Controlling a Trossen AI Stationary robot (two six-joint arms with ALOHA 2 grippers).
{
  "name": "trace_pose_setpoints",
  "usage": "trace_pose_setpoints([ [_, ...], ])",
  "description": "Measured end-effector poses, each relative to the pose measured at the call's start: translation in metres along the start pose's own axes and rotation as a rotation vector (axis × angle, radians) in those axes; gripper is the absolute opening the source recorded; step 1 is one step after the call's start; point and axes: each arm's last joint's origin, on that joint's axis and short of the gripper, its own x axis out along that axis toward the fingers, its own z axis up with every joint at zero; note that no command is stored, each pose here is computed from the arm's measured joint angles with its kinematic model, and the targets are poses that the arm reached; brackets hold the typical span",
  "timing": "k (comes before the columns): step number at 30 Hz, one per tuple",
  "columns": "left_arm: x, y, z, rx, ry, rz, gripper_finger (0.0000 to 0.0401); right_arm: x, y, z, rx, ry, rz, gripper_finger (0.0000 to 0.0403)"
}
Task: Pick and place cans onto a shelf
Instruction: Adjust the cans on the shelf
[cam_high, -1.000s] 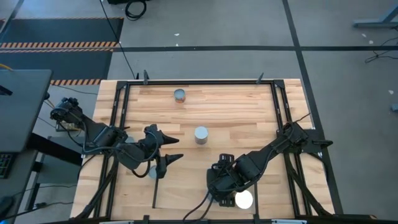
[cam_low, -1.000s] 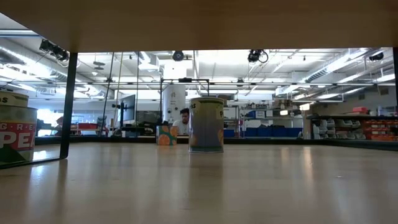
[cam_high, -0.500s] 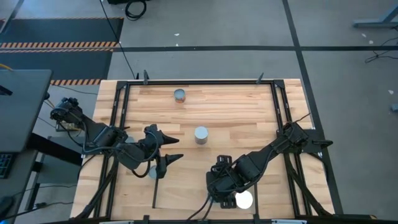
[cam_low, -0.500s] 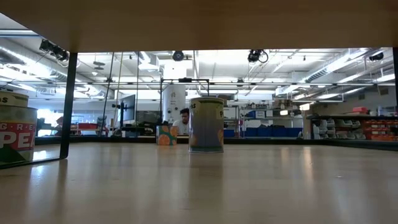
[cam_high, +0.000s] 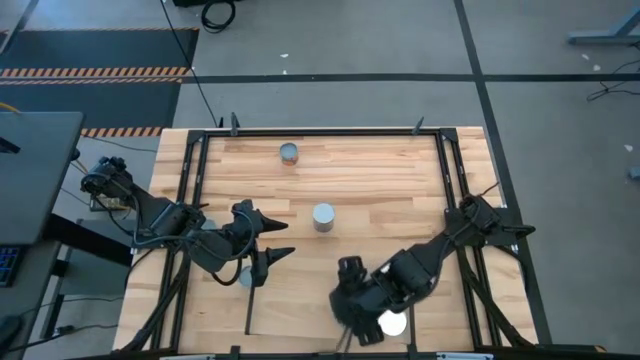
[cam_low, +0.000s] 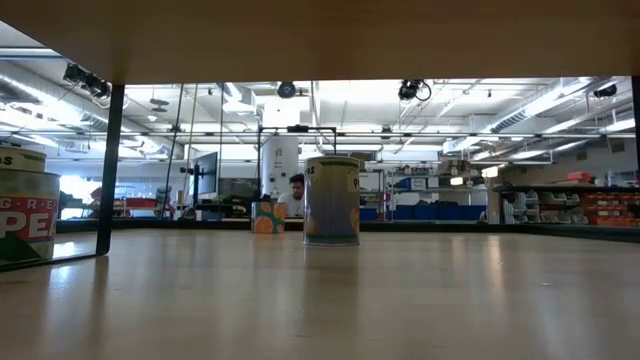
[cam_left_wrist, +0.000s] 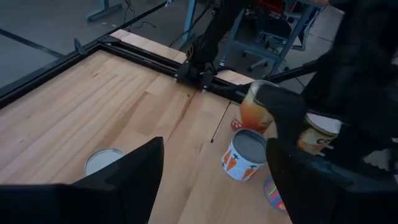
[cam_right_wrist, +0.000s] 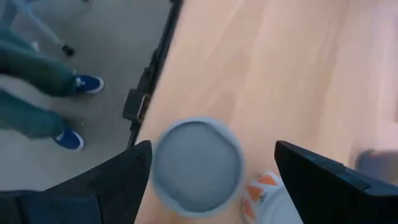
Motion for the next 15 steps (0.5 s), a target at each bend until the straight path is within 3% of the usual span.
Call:
trace_pose_setpoints([
  [15, 0.000, 0.000, 0.000, -0.024, -0.005, 0.006, 0.0286, 0.022, 0.002, -0.012, -0.139, 0.071, -0.040, 0.0347],
])
